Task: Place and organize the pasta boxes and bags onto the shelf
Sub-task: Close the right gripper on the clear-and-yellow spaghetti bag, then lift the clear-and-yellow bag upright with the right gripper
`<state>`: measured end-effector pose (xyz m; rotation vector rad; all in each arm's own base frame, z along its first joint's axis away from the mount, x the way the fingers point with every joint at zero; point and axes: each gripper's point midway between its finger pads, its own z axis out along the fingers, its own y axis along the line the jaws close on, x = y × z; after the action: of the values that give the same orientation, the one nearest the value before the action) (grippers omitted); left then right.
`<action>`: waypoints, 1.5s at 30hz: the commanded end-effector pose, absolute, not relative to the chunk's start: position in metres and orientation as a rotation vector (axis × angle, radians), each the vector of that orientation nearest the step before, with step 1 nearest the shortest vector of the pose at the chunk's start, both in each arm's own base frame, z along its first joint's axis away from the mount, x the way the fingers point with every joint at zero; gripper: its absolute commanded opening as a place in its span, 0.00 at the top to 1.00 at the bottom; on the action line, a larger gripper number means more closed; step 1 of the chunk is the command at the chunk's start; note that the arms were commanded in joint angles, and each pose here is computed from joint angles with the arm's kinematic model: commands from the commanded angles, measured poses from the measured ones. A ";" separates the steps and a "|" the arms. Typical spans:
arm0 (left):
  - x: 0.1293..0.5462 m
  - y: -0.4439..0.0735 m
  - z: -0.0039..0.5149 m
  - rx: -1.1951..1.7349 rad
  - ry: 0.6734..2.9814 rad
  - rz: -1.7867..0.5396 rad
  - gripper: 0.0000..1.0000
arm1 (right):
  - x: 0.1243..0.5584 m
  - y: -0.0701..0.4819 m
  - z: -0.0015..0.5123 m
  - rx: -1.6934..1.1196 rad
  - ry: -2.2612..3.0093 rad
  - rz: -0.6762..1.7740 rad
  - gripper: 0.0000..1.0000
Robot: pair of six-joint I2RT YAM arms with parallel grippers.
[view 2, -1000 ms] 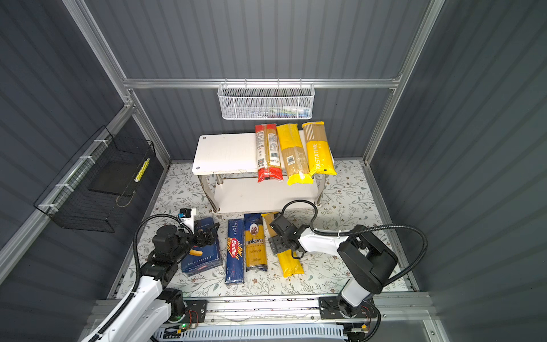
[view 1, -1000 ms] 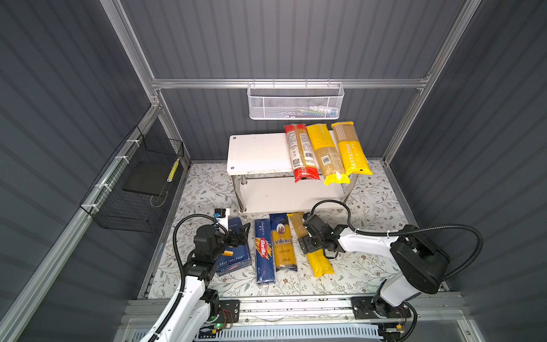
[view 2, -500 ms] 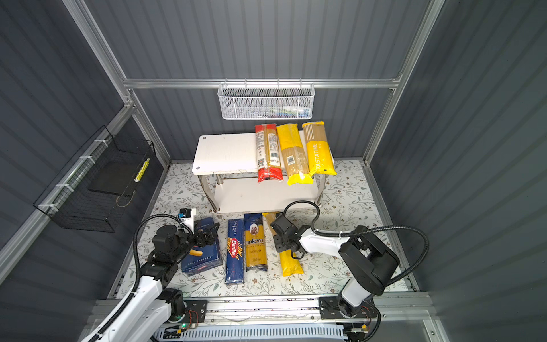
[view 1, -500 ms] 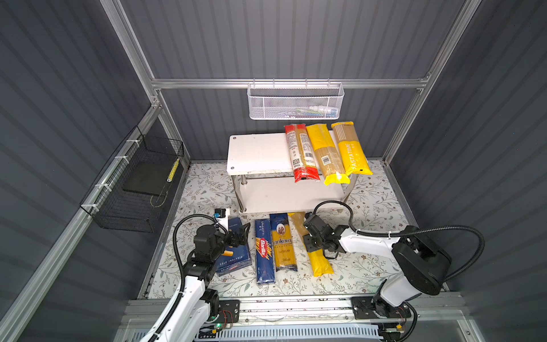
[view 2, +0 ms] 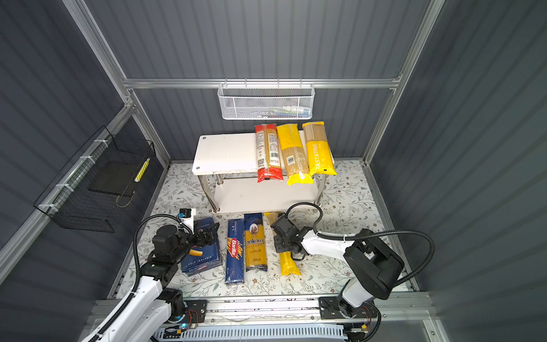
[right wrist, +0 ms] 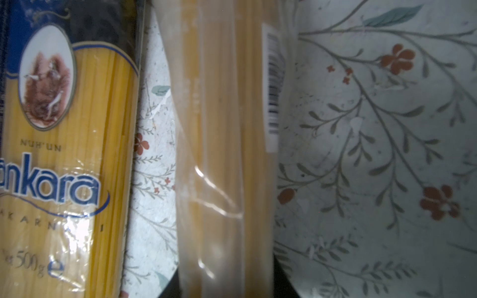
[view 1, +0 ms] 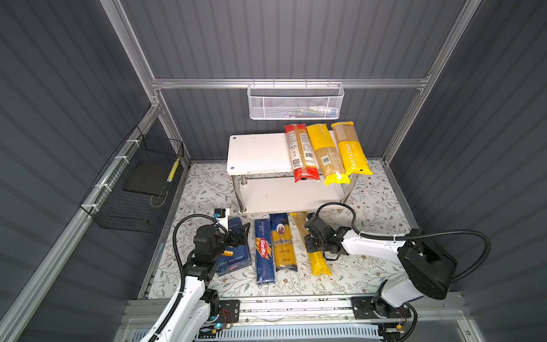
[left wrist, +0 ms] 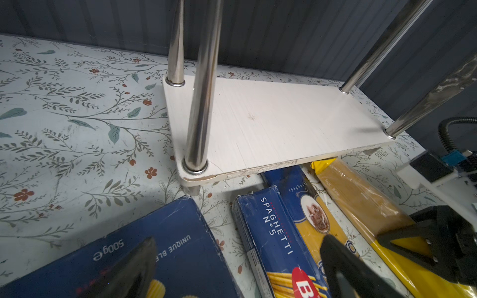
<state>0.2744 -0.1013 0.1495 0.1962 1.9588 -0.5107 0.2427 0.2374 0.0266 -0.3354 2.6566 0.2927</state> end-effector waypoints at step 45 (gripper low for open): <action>0.274 -0.099 0.154 0.179 1.952 -0.510 0.00 | 0.200 0.342 0.300 -0.550 2.120 0.782 1.00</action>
<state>0.2734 -0.1011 0.1505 0.1962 1.9557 -0.5103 0.1904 0.3291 0.2369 -0.5745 2.3091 0.6978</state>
